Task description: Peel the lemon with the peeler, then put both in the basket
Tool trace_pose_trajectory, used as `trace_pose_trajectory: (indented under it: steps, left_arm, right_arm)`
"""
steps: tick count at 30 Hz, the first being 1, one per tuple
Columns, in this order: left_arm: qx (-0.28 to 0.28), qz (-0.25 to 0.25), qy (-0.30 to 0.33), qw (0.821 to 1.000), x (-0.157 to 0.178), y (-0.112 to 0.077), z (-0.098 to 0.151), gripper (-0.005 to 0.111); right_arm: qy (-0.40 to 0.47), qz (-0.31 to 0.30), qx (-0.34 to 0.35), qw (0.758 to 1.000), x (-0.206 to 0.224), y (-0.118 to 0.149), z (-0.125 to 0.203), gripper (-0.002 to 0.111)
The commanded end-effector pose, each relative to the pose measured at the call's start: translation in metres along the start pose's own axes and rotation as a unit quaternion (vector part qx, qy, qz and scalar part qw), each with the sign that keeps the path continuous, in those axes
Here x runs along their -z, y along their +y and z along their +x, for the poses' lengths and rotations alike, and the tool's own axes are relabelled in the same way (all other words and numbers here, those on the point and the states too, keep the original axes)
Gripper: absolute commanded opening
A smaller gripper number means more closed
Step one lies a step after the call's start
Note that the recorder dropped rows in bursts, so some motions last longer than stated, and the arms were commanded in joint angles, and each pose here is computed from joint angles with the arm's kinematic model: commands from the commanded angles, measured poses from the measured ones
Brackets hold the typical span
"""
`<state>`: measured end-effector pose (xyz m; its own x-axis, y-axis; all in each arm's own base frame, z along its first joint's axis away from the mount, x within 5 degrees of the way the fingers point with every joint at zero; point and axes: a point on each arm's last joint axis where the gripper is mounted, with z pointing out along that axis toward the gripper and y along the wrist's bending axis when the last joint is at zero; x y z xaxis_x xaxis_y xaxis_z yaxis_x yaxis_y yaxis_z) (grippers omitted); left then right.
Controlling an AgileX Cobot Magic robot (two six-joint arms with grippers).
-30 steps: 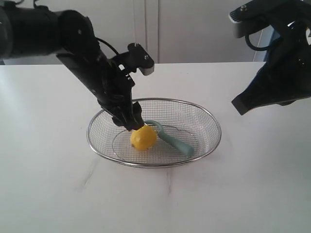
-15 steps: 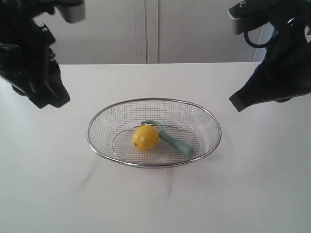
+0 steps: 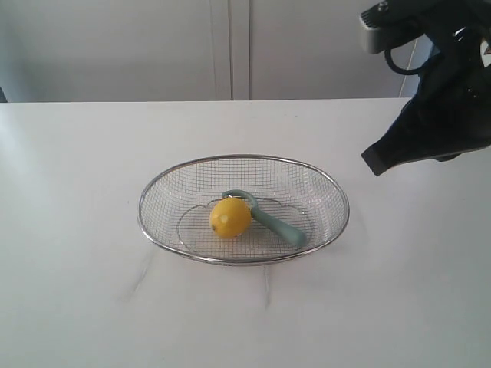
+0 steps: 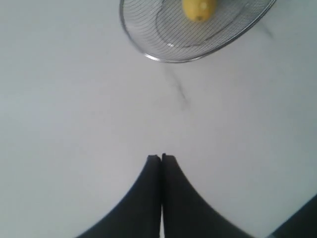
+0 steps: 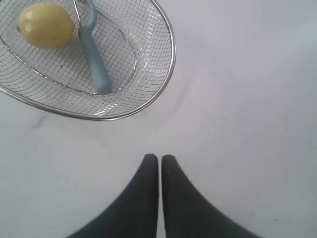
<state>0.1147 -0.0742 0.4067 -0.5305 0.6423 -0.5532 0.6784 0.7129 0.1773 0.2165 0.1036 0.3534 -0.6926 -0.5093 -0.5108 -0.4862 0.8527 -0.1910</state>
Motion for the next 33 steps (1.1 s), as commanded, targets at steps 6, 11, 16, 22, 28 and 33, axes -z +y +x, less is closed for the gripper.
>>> trace_pose_trajectory:
  steps: [6,11,16,22,28,33]
  left_arm:
    - [0.085,-0.052,0.044,0.994,0.000,-0.009,0.088,0.000]
    - [0.091,-0.024,0.069,0.993,-0.019,-0.021,0.116,0.000]
    - [0.100,0.003,0.004,0.995,-0.045,-0.029,0.115,0.000]
    - [0.108,0.014,-0.083,0.991,-0.067,-0.033,0.107,0.000]
    - [0.118,0.025,-0.114,0.986,-0.077,-0.036,0.106,0.000]
    - [0.118,0.022,-0.132,0.984,-0.077,-0.035,0.103,0.000]
  right_arm:
    - [0.011,0.000,-0.046,0.999,0.003,-0.001,0.004,0.003]
    - [-0.028,0.000,-0.077,0.997,0.023,-0.002,0.018,0.003]
    - [-0.106,-0.004,-0.119,0.987,0.051,-0.002,0.054,0.003]
    - [-0.156,-0.005,-0.149,0.976,0.072,0.001,0.111,0.003]
    - [-0.238,0.041,-0.129,0.962,0.079,-0.002,0.156,0.003]
    - [-0.309,0.072,-0.099,0.943,0.062,0.000,0.168,0.003]
